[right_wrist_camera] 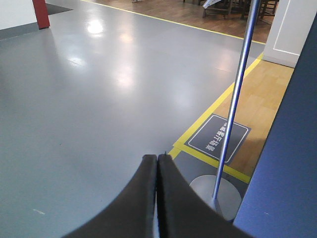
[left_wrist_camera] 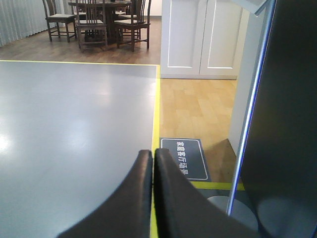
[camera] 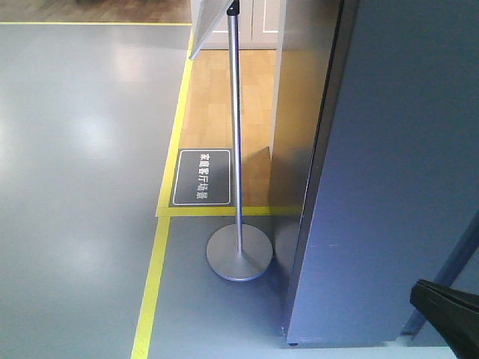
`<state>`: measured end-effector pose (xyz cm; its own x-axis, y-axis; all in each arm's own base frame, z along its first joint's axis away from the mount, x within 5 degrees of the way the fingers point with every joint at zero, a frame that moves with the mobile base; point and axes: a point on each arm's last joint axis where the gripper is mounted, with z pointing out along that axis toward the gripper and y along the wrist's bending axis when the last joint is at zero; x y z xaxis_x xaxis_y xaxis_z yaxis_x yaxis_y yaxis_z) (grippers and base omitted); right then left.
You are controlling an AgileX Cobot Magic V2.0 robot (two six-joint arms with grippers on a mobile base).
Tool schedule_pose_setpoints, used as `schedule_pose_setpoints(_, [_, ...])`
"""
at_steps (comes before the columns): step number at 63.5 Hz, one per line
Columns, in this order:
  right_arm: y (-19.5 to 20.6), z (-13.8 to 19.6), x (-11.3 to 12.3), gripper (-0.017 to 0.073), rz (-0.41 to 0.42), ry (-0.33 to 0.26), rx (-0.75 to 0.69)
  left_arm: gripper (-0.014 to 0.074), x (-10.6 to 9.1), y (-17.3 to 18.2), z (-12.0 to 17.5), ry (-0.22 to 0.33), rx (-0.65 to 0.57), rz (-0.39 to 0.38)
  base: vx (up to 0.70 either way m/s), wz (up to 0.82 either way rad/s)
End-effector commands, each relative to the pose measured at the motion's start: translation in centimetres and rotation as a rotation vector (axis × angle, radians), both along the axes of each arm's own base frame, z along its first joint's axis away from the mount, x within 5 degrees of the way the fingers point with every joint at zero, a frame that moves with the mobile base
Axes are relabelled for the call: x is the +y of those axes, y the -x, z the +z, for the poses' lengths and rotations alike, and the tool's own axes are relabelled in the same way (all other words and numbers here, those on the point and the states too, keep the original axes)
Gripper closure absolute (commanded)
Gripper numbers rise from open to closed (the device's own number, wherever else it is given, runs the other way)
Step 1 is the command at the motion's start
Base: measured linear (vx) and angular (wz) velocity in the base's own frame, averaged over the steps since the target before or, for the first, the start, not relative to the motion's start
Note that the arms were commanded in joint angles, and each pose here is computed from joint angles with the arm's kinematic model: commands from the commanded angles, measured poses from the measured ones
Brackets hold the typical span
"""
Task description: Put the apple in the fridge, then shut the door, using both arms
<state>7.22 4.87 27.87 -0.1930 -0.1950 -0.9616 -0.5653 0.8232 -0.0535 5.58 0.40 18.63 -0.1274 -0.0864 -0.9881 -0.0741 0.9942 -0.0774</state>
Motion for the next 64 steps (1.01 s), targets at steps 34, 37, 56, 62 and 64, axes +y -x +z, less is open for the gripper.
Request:
schedule_pose_setpoints(34, [-0.2, 1.1, 0.0, 0.0563, -0.013, -0.043, -0.037, 0.0601, -0.1, -0.1, -0.1, 0.015, -0.069, -0.006, 0.0, 0.0])
schedule_pose_setpoints(37, [-0.2, 1.1, 0.0, 0.0563, -0.013, -0.043, -0.037, 0.0601, -0.1, -0.1, -0.1, 0.015, -0.069, -0.006, 0.0, 0.0])
schedule_pose_setpoints(56, [-0.3, 0.0, 0.0, 0.0563, -0.007, -0.038, -0.018, 0.0601, -0.1, -0.1, -0.1, 0.015, -0.069, -0.006, 0.0, 0.0])
schedule_pose_setpoints(62, [-0.4, -0.7, -0.3, 0.0563, -0.058, -0.046, -0.034, 0.0601, -0.1, -0.1, -0.1, 0.015, -0.068, -0.006, 0.0, 0.0])
schedule_pose_setpoints(64, [-0.4, -0.9, -0.5, 0.0563, -0.079, -0.057, -0.043, 0.0601, -0.1, -0.1, -0.1, 0.015, -0.068, -0.006, 0.0, 0.0])
